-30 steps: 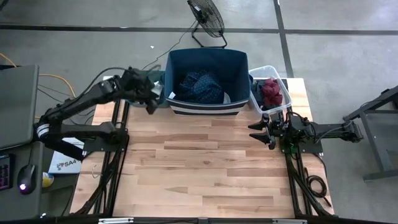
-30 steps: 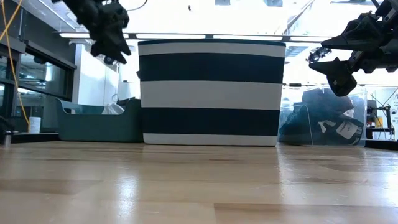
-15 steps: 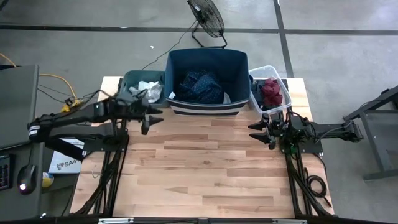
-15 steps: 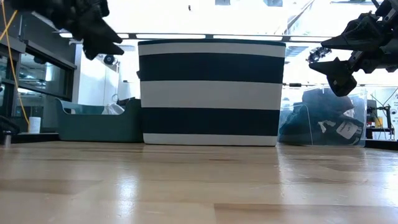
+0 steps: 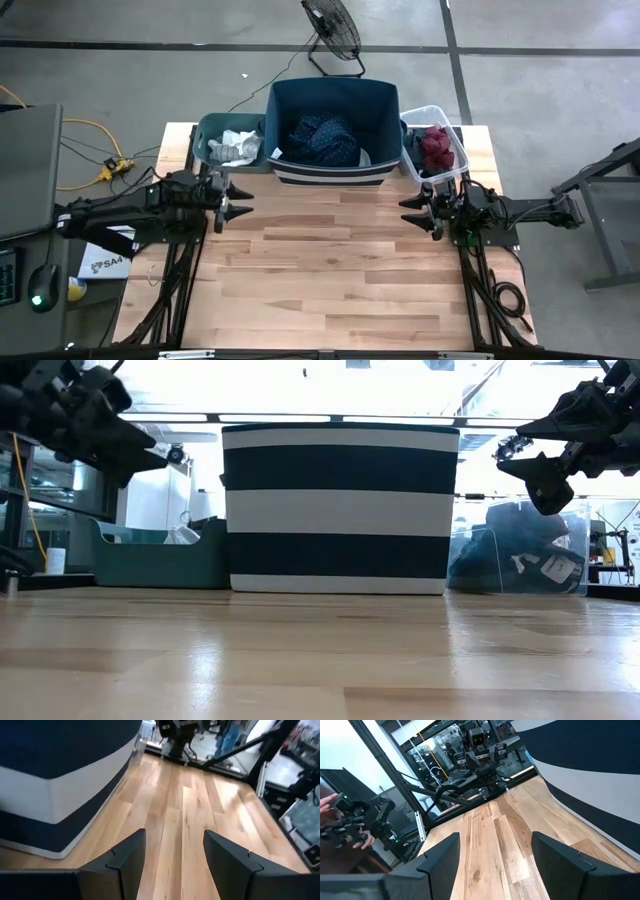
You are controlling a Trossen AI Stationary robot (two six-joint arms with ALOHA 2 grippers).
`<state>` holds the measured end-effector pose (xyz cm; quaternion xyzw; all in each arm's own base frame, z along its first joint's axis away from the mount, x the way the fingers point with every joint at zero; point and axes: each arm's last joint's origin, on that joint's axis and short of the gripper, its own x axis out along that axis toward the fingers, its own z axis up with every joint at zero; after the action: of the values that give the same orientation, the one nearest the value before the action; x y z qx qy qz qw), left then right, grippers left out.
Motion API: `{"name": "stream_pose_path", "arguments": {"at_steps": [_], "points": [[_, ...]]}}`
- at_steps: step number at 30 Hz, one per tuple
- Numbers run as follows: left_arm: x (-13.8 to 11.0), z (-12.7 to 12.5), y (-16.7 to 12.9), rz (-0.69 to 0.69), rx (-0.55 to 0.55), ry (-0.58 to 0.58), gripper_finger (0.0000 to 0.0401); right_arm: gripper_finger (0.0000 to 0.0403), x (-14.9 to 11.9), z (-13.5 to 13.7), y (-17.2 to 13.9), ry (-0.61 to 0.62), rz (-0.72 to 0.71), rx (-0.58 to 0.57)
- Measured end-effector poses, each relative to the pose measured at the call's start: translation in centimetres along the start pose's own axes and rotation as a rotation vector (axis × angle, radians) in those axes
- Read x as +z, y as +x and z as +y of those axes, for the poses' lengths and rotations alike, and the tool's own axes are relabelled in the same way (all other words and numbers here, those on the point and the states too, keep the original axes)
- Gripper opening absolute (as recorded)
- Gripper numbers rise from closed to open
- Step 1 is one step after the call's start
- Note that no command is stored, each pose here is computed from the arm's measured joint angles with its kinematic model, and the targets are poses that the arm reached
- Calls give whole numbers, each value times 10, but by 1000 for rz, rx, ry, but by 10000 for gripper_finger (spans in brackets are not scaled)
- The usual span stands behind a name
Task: Pick & Place Cloths
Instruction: Return to Home Position
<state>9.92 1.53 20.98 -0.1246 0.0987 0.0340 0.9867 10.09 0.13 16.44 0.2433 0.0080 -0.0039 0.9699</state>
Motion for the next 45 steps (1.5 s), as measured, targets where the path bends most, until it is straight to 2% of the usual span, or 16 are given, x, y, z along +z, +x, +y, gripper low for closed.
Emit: {"name": "stream_pose_path", "arguments": {"at_steps": [7, 12, 16, 20, 45], "points": [[-17, 2, -3, -114, -64, -134, 195, 237, 0, 0, 0, 0, 0, 0], [-30, 4, 0, -189, -134, -83, 195, 237, 0, 0, 0, 0, 0, 0], [-34, 4, 3, -252, -194, 48, 195, 237, 0, 0, 0, 0, 1, 0], [-36, 4, 3, -239, -197, 164, 195, 237, 0, 0, 0, 0, 0, 0], [-37, 5, 4, -237, -184, 164, 195, 237, 0, 0, 0, 0, 1, 0]]}}
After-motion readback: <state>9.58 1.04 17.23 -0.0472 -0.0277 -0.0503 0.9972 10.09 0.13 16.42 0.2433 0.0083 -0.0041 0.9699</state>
